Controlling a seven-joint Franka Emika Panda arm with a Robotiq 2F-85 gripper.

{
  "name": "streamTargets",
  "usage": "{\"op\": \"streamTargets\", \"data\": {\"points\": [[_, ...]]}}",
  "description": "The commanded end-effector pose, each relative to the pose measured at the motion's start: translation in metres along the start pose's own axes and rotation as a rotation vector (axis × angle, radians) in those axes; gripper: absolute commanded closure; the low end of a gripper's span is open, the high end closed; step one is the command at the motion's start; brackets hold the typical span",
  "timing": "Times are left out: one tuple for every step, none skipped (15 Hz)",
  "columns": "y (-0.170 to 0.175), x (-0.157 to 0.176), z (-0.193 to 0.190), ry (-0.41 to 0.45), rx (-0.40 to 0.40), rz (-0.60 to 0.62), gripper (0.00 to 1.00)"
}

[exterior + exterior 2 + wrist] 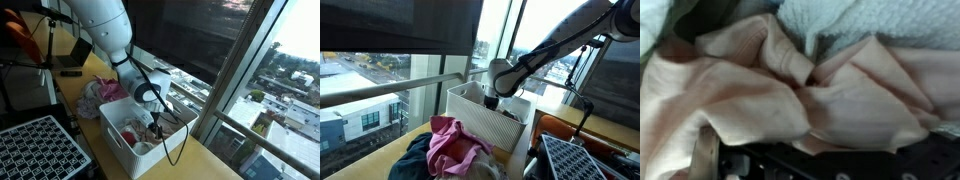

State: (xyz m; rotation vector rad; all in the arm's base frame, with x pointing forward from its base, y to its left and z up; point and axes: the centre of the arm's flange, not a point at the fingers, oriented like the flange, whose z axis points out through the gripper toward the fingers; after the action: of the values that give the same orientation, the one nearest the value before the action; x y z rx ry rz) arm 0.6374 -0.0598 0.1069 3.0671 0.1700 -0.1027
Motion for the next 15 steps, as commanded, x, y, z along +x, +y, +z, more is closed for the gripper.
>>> {"op": "streamTargets", "data": {"points": [[0.01, 0.001, 0.013, -0.009, -0.009, 0.002, 0.26], [0.01, 0.0, 0.01, -0.009, -0.004, 0.007, 0.32], [0.01, -0.001, 0.007, -0.008, 0.001, 0.013, 0.41], [0.01, -0.002, 0.003, -0.007, 0.008, 0.018, 0.48], [0.01, -0.002, -0.001, -0.006, 0.015, 0.024, 0.57], [0.009, -0.003, -0.004, -0.004, 0.017, 0.027, 0.63], [0.009, -0.003, -0.008, 0.001, 0.016, 0.029, 0.7], [0.009, -0.004, -0.015, 0.008, 0.015, 0.029, 0.78], [0.009, -0.003, -0.024, 0.017, 0.016, 0.029, 0.85], [0.01, -0.001, -0.034, 0.029, 0.018, 0.033, 0.92], [0.012, 0.002, -0.044, 0.038, 0.022, 0.041, 0.99], [0.013, 0.005, -0.054, 0.045, 0.029, 0.05, 1.0], [0.015, 0.007, -0.065, 0.055, 0.034, 0.059, 1.0], [0.015, 0.008, -0.076, 0.064, 0.038, 0.065, 1.0], [0.015, 0.008, -0.092, 0.078, 0.041, 0.071, 1.0]]}}
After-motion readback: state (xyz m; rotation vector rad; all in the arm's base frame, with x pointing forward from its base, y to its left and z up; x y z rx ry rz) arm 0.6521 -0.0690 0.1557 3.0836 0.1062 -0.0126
